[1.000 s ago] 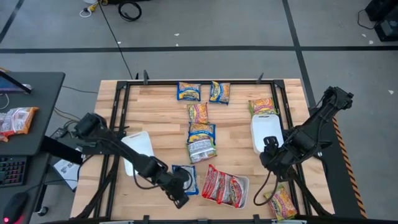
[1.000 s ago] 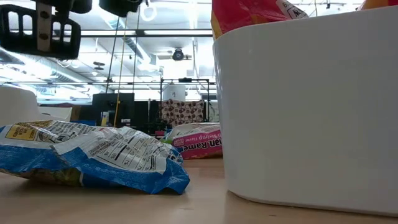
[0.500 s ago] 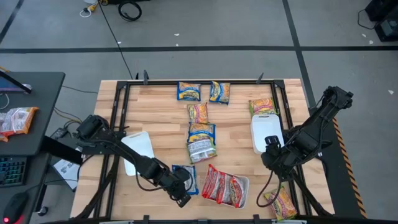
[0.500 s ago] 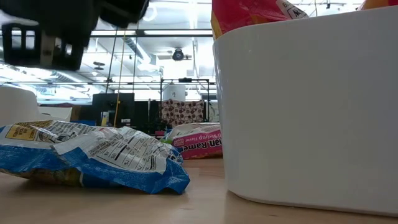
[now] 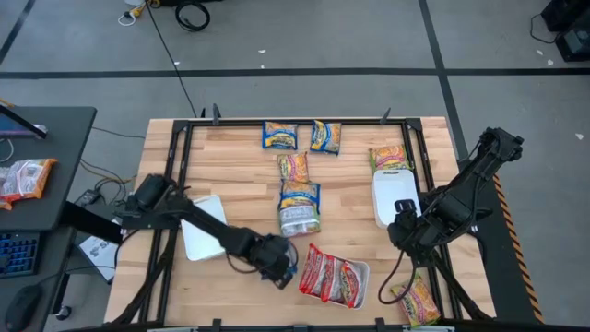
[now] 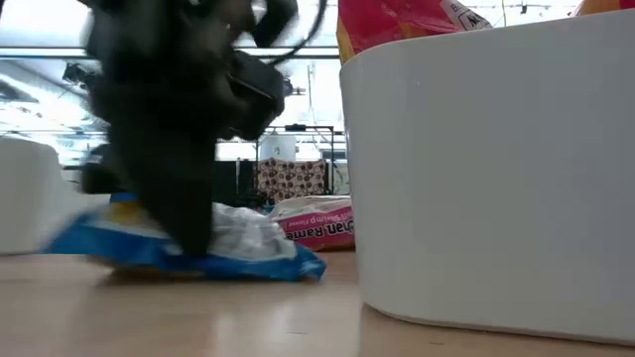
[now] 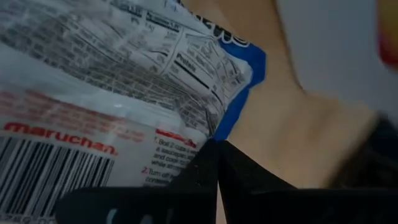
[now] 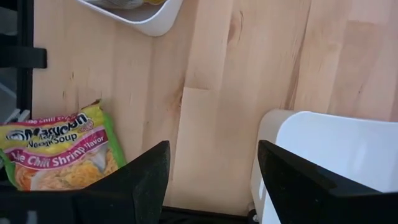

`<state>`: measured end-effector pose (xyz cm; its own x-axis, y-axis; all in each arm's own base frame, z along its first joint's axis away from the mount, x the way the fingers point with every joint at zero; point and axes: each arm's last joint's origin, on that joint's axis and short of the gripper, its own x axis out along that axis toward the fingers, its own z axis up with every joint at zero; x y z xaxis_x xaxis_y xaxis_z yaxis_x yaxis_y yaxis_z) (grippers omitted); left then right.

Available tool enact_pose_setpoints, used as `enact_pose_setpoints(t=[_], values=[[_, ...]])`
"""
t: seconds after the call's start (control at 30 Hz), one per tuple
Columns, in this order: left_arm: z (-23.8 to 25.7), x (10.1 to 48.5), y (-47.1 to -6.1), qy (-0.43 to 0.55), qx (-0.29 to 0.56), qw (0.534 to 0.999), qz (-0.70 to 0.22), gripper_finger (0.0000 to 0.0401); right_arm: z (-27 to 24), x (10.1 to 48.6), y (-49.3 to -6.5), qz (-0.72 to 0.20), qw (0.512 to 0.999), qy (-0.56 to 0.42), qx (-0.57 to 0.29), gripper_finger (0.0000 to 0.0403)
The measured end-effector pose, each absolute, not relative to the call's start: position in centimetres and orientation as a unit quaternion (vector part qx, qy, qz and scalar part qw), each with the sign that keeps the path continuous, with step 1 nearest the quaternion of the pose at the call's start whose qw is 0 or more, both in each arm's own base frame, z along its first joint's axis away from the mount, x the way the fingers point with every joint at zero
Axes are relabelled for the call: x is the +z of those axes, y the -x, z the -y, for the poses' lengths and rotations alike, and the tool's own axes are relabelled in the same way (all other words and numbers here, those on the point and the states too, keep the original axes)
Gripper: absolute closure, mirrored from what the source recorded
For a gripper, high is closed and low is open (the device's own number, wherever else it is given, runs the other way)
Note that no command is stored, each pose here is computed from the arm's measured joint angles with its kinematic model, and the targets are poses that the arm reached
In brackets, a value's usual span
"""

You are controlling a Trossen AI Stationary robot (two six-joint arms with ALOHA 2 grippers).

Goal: Sort Maruchan noodles
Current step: Put the red noodle pack into the bottom white bin

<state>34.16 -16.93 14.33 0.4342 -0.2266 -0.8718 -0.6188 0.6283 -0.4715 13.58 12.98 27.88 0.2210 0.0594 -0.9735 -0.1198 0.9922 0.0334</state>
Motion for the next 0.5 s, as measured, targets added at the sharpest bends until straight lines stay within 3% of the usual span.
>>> enact_pose_setpoints(t=[0.3,0.5], values=[[7.0,14.2,-35.3,0.314,0.291,0.751,-0.503,0.0393,-12.4,26.8,-13.9,-0.634,0.767,0.048,0.082,0.0155],[5.4,18.4,-35.1,0.318,0.255,0.790,-0.458,0.0393,-13.3,23.9,-12.9,-0.693,0.709,-0.031,0.127,0.0155]])
